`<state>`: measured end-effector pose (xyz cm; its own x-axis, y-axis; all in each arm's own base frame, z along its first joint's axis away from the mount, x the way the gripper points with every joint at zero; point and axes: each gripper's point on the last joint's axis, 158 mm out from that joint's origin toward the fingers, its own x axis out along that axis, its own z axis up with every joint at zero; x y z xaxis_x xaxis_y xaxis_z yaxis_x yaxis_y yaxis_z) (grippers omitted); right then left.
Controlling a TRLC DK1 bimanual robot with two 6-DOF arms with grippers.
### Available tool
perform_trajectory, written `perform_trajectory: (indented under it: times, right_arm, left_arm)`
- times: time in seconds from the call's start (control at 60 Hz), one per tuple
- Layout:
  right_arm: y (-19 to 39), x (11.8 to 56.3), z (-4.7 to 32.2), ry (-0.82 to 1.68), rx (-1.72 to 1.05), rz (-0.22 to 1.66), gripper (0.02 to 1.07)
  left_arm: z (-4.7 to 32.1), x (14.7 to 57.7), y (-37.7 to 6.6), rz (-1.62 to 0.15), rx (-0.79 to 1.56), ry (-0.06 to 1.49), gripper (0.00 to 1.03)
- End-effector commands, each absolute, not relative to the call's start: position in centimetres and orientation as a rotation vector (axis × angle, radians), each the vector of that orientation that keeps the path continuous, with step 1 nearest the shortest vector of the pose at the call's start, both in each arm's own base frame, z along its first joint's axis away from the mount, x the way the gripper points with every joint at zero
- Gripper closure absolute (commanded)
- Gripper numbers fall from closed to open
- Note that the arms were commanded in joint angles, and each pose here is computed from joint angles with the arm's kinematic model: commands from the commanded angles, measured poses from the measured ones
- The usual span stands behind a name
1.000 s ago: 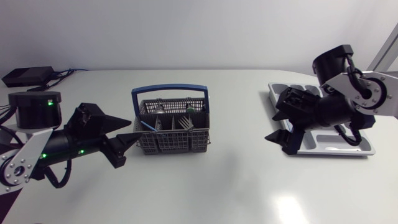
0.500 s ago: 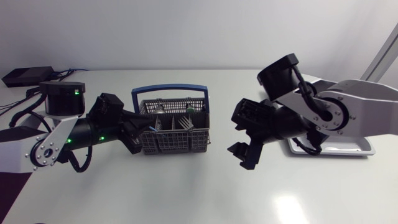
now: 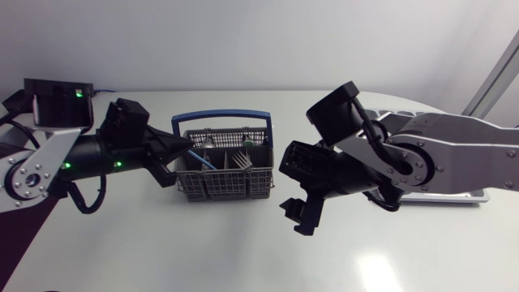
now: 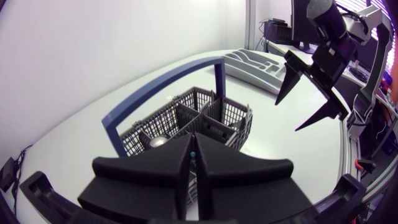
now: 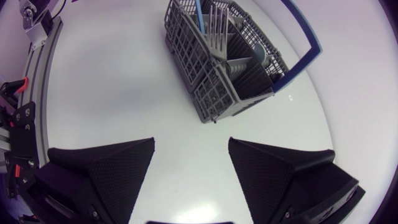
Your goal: Unload the cutlery basket into the drawer organizer.
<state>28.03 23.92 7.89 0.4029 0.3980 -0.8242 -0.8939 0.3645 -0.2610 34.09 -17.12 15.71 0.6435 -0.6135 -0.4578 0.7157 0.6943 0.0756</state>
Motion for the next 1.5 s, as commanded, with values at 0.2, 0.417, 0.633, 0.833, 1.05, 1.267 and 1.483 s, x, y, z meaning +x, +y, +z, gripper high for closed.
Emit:
perform_trajectory:
  times: [0.2,0.417,0.633,0.833,1.05,1.267,1.483]
  right_arm:
    - [27.3,27.8,11.3,0.672,-0.769,0.950,0.21]
    - [30.8,27.0,16.4,0.560,-0.712,0.989,0.21]
    - [33.6,25.3,19.9,0.493,-0.639,1.067,0.21]
    - [35.7,23.7,20.4,0.475,-0.621,1.133,0.21]
    - [37.0,22.8,18.9,0.488,-0.628,1.172,0.33]
    - [37.5,22.6,18.0,0.496,-0.636,1.193,0.78]
    - [36.7,22.4,16.3,0.564,-0.638,1.190,1.01]
  left_arm:
    - [25.1,32.1,-16.7,-0.779,0.334,0.317,1.00]
    - [28.8,29.1,-16.1,-0.810,0.349,0.364,1.00]
    - [27.8,26.8,-17.3,-0.904,0.295,0.458,1.00]
    - [27.5,25.4,-19.0,-1.022,0.180,0.521,1.00]
    - [26.5,24.6,-20.4,-1.114,0.080,0.591,1.00]
    - [26.2,24.6,-21.2,-1.136,0.052,0.609,1.00]
    - [26.1,24.9,-21.3,-1.132,0.043,0.609,1.00]
